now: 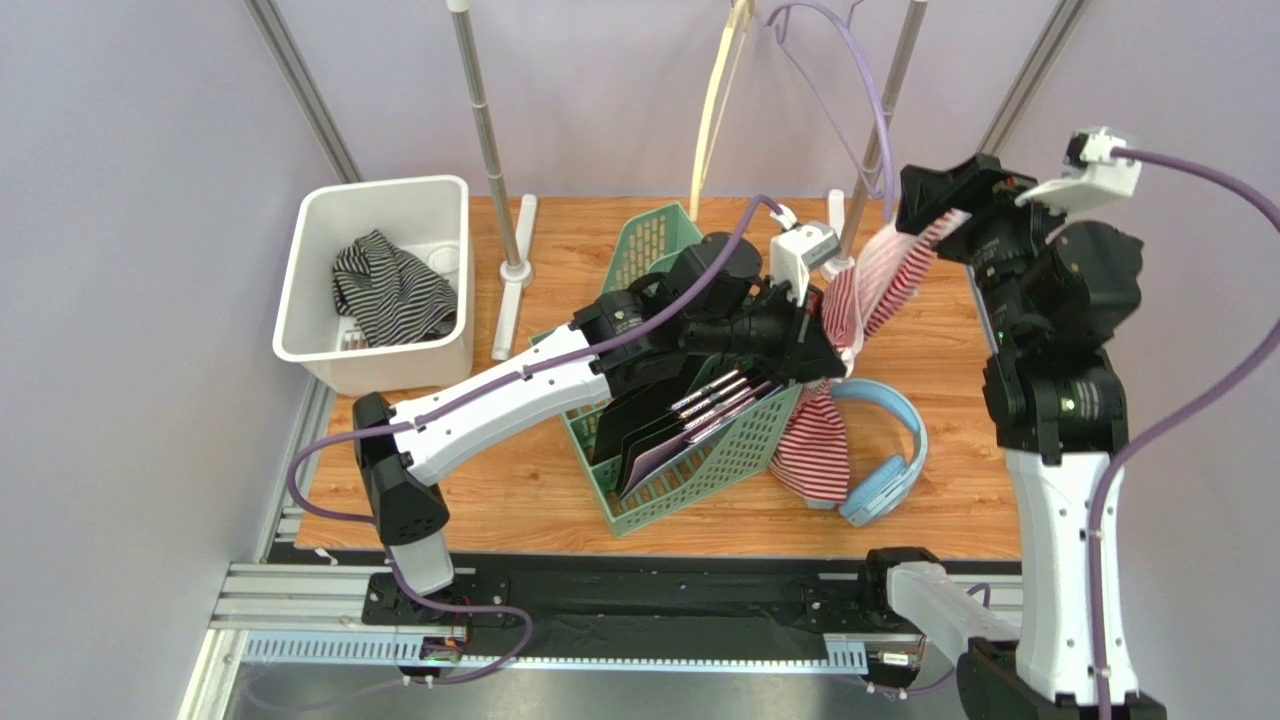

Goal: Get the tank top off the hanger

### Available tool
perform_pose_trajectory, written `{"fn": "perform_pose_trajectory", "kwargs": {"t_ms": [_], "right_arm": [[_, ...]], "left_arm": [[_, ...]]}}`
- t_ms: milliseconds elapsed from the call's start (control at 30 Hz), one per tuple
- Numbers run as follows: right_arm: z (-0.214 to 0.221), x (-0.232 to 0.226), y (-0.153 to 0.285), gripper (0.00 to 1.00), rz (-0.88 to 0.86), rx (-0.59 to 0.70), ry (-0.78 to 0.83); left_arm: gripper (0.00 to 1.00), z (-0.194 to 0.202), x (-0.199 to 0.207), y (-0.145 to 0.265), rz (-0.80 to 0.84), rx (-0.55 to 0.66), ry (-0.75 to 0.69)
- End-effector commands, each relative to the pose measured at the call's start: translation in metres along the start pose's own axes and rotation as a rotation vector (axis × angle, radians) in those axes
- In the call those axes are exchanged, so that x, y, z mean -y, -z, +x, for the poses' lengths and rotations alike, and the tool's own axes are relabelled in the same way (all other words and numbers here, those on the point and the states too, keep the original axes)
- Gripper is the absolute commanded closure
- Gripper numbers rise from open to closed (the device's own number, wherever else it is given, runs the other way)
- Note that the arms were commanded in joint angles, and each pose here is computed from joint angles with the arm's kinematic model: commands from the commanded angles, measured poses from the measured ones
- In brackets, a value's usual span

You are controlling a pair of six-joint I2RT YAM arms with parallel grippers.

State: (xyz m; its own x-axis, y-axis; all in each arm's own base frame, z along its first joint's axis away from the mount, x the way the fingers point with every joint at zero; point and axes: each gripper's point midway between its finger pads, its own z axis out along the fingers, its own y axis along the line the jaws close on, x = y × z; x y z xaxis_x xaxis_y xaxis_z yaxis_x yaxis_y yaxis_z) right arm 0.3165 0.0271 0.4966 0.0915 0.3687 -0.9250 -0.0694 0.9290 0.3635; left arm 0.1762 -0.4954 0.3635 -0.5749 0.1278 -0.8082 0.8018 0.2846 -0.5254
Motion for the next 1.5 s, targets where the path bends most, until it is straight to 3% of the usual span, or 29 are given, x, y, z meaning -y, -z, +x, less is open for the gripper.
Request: {"fn": "perform_pose_trajectory", "kwargs": {"t_ms": [0,100,300,500,633,833,1067,1367,1467], "right_arm": [[0.030,0.014,0.029,0.13,0.035,-0.093,0.043],[0.042,0.018,0.051,0.12,0.042,-0.125,0.045],[0.060,-0.006,0.097,0.11,-0.115,-0.174,0.018],[0.050,-0.042,0.144,0.08,-0.327,-0.137,0.009],[0.042,-0.049,0.168,0.06,-0.378,-0.089,0.055],[0.046,-0.064,0.198,0.03,-0.527,0.003,0.134],[0.084,-0.067,0.182,0.02,-0.601,-0.135,0.119],[0.104,-0.058,0.163,0.02,-0.575,-0.155,0.055],[0.110,-0.058,0.158,0.07,-0.574,-0.167,0.032]], "left_arm": [[1.00,-0.009,0.030,0.010,0.075,0.045,-0.030],[1.00,-0.008,0.032,0.014,0.079,0.044,-0.035],[1.00,-0.029,0.031,0.027,0.023,0.093,-0.100],[1.00,-0.085,0.054,0.052,0.015,0.222,-0.205],[1.00,-0.122,0.082,0.075,0.072,0.325,-0.241],[1.00,-0.148,0.128,0.094,0.255,0.409,-0.242],[1.00,-0.167,0.160,0.107,0.390,0.466,-0.243],[1.00,-0.172,0.185,0.114,0.529,0.482,-0.216],[1.00,-0.173,0.192,0.113,0.583,0.479,-0.196]]}}
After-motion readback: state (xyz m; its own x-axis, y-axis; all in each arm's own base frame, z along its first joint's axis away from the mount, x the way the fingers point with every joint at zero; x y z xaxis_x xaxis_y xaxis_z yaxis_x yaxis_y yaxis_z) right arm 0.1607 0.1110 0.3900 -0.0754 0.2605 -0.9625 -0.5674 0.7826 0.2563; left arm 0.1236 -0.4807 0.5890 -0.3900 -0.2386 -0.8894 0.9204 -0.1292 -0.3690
